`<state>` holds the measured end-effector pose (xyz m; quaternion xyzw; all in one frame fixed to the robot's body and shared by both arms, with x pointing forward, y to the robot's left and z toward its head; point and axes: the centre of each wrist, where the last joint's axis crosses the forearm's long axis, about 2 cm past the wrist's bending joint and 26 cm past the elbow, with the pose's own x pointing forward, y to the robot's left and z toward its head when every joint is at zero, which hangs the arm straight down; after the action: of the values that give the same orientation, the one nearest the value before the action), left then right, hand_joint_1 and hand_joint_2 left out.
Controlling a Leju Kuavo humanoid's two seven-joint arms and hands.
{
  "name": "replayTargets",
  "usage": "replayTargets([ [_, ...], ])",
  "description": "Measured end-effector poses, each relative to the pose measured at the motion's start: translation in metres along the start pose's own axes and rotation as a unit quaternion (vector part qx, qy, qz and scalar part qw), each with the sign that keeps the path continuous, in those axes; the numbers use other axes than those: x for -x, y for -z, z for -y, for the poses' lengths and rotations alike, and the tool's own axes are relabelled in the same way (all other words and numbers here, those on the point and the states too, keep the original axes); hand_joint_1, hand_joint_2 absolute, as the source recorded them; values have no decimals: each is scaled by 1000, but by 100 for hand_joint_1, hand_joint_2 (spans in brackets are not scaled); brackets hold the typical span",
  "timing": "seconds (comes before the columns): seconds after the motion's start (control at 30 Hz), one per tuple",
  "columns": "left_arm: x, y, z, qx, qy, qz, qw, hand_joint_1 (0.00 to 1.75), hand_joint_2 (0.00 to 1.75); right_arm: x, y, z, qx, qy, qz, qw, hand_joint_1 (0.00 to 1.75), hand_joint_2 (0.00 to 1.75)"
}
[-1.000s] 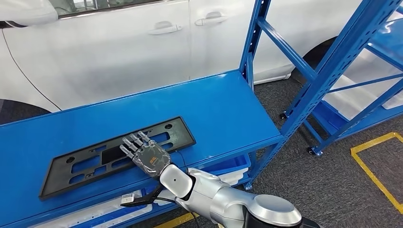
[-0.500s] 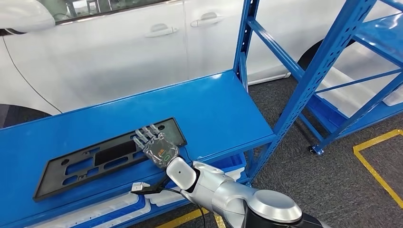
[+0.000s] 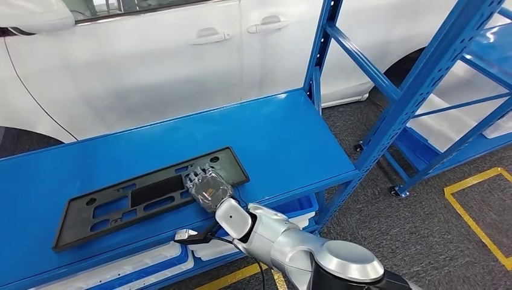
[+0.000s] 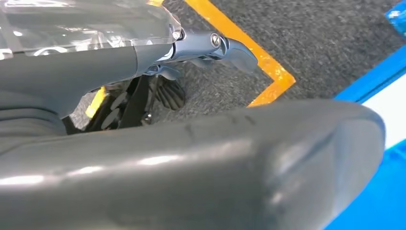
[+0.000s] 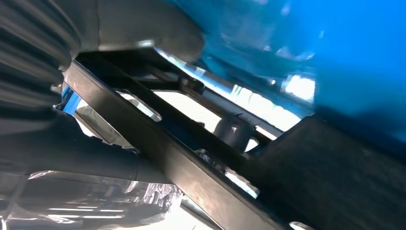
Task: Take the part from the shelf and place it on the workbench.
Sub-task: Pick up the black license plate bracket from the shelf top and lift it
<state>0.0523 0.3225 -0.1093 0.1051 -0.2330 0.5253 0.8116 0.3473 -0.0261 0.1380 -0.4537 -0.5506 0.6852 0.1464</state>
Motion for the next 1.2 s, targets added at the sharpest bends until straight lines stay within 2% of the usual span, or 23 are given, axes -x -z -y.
replayTargets([
  [0.53, 1, 0, 3, 24, -7, 12, 1000, 0, 0, 4, 0, -2, -5, -2, 4, 1000, 175, 175],
  [0.73, 1, -1, 3, 39, -11, 50, 998, 0, 0, 4, 0, -2, -4, 1, 4, 1000, 175, 175],
  [1.0, 3, -2, 7, 47, -7, 53, 997, 0, 0, 9, 2, 0, 20, 22, -1, 1000, 175, 175],
  [1.2, 4, -2, 9, 52, -6, 50, 997, 0, 0, 14, 6, 7, 70, 60, -1, 996, 175, 175],
])
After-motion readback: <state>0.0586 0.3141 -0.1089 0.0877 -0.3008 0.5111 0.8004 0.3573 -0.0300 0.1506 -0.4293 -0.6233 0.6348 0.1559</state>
